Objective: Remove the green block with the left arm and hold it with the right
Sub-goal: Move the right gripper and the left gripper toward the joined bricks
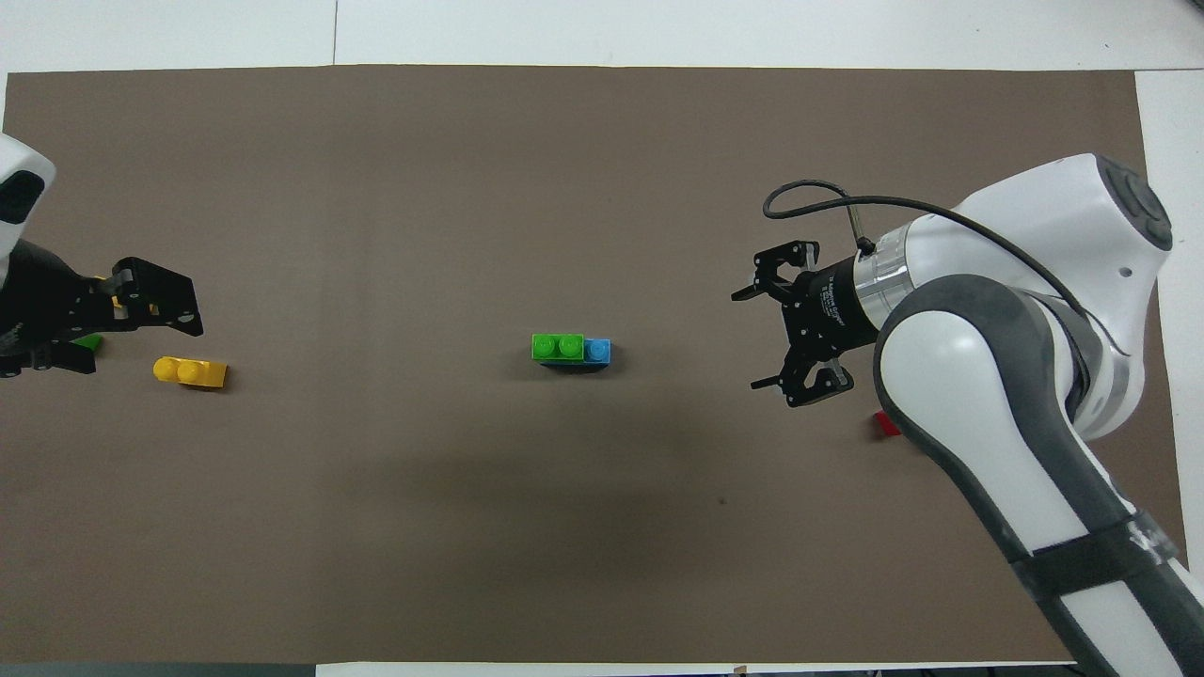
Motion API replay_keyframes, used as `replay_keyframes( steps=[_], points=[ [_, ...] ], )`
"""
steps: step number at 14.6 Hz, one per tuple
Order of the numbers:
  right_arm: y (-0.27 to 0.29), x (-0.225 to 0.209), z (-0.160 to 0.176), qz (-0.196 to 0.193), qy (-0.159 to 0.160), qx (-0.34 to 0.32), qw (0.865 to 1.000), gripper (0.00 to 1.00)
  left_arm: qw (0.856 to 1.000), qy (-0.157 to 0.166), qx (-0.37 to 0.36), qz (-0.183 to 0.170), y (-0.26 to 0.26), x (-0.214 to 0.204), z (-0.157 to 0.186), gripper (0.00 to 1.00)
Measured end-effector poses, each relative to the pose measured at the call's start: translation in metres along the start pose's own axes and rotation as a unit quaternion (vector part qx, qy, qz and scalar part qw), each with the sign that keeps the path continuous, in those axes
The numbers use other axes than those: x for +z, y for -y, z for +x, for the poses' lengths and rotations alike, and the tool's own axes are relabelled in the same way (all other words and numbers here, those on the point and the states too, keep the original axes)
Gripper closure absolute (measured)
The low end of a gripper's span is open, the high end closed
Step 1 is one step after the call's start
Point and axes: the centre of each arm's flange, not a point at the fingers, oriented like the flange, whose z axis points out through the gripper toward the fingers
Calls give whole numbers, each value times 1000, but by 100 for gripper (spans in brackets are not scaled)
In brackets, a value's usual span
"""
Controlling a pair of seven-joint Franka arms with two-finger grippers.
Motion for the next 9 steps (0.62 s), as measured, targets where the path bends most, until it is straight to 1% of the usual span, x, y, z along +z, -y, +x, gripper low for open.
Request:
replay_keyframes(
  steps=[1,3,5,7,9],
  points=[
    [2,8,-2,7,2,8,1000,0,999,-7,-31,-6,-11,5,-5,0],
    [5,26,-14,24,-5,23,999,0,995,-17,-92,-17,-37,18,-17,0],
    [6,47,-29,39,-3,34,999,0,986,-25,-164,-31,-66,29,-31,0],
    [8,64,-35,55,5,41,998,0,970,-33,-236,-54,-89,34,-40,0],
    [8,79,-37,71,1,47,996,0,947,-35,-313,-72,-108,42,-49,0]
  ],
)
